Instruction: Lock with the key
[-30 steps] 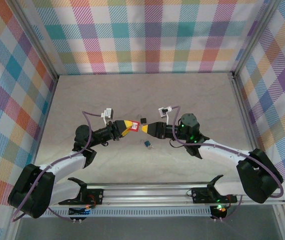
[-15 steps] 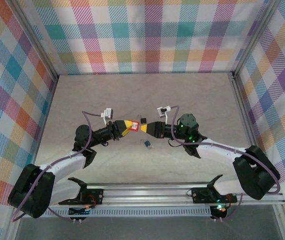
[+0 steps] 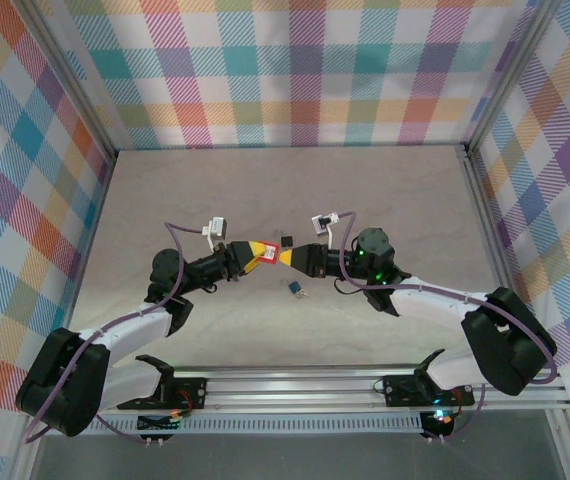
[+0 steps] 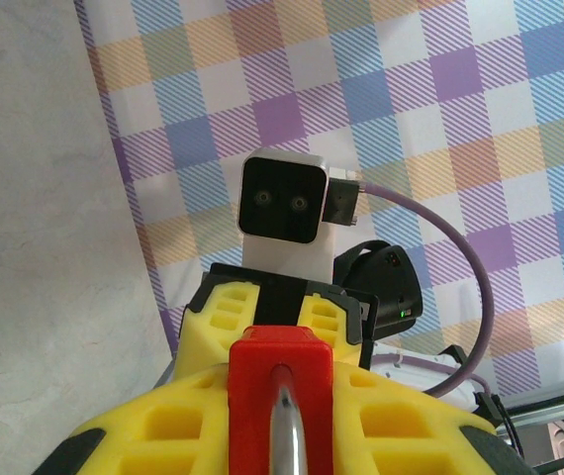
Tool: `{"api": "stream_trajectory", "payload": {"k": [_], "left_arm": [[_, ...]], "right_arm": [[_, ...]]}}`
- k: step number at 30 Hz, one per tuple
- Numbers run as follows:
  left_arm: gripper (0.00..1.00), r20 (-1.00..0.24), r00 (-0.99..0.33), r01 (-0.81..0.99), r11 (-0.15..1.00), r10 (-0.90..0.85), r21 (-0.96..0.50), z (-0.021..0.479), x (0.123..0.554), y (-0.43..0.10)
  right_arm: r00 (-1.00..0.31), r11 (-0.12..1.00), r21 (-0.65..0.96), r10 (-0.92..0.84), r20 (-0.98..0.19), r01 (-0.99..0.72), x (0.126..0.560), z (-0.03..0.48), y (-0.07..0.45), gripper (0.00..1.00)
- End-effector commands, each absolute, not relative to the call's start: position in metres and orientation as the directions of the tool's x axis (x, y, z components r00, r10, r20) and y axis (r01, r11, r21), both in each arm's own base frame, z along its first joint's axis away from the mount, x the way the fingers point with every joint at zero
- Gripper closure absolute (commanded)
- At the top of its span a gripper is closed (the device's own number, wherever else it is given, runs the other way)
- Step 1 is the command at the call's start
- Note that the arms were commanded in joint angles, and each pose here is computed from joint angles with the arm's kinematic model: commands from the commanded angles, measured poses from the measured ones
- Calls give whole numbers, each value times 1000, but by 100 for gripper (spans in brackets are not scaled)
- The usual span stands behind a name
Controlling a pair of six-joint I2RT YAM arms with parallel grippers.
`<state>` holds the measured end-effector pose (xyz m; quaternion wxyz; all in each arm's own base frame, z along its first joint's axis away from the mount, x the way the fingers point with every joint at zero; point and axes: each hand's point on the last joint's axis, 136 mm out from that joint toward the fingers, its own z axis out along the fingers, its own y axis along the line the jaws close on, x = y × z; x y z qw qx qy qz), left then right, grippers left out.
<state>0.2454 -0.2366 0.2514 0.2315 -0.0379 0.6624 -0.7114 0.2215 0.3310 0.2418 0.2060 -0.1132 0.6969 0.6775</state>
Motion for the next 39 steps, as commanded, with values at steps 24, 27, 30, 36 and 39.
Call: {"api": "stream_trajectory", "payload": {"k": [24, 27, 30, 36, 39], "left_arm": [[100, -297, -849, 342, -25, -437, -939, 263, 245, -227], [100, -260, -833, 323, -48, -488, -945, 263, 248, -221], [100, -209, -819, 304, -94, -534, -948, 265, 252, -214], [100, -123, -806, 247, -140, -579, -959, 265, 262, -207], [100, -95, -797, 229, -153, -596, -961, 266, 266, -201]], "right_arm": [[-855, 10, 868, 165, -491, -497, 226, 260, 339, 100], [-843, 52, 868, 219, -492, -493, 232, 256, 332, 100], [-819, 70, 855, 257, -513, -513, 232, 253, 324, 100], [-797, 53, 830, 252, -548, -555, 221, 253, 323, 100], [-779, 81, 821, 273, -564, -565, 220, 250, 316, 100]]}}
